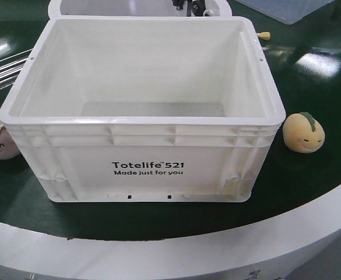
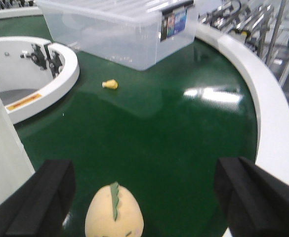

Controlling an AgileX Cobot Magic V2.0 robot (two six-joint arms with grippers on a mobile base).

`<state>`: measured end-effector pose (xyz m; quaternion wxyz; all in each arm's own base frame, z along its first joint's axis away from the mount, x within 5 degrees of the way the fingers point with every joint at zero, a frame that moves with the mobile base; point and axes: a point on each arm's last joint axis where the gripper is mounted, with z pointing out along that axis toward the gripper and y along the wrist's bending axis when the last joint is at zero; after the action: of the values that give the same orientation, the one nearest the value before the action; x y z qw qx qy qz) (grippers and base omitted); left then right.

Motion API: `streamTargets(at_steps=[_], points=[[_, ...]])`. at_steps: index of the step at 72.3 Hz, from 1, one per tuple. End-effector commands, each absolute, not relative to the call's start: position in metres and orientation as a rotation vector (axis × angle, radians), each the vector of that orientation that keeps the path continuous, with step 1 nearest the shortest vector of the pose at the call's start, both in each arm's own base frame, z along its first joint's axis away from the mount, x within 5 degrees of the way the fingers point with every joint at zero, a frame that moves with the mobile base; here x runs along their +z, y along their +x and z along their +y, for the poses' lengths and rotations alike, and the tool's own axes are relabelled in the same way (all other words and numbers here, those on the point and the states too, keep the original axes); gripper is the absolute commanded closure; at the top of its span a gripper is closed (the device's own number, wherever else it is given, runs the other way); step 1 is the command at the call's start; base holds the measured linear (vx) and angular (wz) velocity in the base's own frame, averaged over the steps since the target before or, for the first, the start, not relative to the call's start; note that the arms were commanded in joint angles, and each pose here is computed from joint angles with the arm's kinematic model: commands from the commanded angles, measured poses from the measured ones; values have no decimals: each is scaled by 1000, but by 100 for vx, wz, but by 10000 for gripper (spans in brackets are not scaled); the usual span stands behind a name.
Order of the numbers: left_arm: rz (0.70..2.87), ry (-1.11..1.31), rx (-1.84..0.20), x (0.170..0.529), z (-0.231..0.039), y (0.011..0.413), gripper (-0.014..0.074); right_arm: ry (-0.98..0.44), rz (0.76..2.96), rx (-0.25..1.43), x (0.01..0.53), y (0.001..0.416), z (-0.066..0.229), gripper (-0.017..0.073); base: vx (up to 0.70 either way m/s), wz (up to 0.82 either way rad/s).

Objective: Place moving items into box and shelve
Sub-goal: 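Grasp yellow plush with right gripper and pink plush with left gripper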

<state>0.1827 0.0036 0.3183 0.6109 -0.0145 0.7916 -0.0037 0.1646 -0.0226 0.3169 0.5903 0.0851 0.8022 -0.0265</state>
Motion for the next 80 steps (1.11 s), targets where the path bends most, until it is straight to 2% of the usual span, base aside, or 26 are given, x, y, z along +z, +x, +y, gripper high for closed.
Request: streamTargets(at_steps=[1,27,35,48,80], points=[[1705,-44,4,339,5,183,25,211,1815,-48,328,175,-25,-34,0,0],[1709,-43,5,338,5,184,25,251,2107,-46,324,254,-35,-25,0,0],[1709,-43,5,338,5,184,25,197,2215,-20,323,282,-35,-25,0,0],[1713,-43,4,338,5,184,25,98,2334,123,303,318,-28,-25,0,0],[1716,-42,4,338,5,184,25,56,2505,157,250,343,-29,-25,0,0]])
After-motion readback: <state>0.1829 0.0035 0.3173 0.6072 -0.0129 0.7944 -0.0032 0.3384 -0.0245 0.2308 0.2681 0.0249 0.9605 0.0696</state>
